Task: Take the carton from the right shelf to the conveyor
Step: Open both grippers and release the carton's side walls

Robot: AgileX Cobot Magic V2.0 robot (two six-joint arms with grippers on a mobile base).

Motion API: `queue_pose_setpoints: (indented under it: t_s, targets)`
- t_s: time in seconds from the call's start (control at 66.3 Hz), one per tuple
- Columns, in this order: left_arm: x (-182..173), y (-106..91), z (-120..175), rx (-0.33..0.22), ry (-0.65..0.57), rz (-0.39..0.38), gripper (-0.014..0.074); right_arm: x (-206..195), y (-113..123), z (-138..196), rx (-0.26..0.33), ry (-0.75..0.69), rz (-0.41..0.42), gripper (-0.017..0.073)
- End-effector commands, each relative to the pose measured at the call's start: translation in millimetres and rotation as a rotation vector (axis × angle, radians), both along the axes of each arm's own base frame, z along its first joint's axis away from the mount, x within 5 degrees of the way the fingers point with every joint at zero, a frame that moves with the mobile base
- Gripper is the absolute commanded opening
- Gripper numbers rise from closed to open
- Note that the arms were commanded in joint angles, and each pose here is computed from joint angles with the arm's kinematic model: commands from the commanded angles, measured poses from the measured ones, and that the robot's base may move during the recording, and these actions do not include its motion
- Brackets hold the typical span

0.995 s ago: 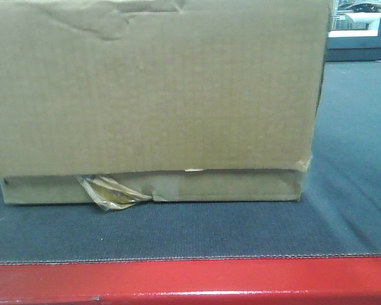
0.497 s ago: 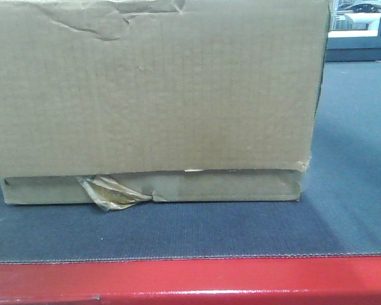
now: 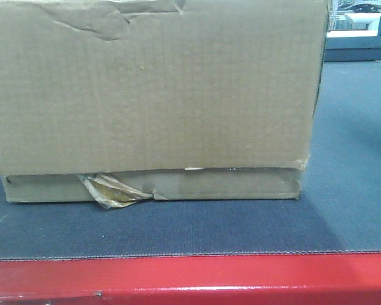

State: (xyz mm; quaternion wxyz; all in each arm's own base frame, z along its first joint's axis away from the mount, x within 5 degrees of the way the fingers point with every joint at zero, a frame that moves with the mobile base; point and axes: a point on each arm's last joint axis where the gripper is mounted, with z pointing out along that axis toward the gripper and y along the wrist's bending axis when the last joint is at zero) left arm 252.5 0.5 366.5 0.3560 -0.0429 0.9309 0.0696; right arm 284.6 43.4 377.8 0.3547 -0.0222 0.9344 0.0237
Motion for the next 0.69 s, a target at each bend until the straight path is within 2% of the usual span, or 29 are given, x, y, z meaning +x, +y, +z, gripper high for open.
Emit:
queue_pose_setpoints:
  t_s: [0.0, 0.136, 0.286, 0.618, 0.678]
  targets:
    - [-12, -0.6, -13, -0.011, -0.052, -0.032, 0.0015, -12, -4, -13, -0.012, -0.029, 0.006, -0.0079]
    - [-41, -1.1, -33, -0.021, -0.129, -0.065, 0.0015, -38, -8, -36, -0.006, -0.066, 0.014, -0.0079]
    - [-77, -1.1, -48, -0.030, -0.251, -0.097, 0.0015, -74, -13, -48, 0.014, -0.200, 0.025, -0.0079]
    - [-159, 2.7, -41, -0.028, -0.611, -0.129, 0.0015, -168, -26, -61, 0.075, -0.599, 0.043, -0.0079]
    - [-172, 3.6, -40, -0.028, -0.663, -0.128, 0.0015, -182, -29, -66, 0.069, -0.658, 0.053, -0.0079]
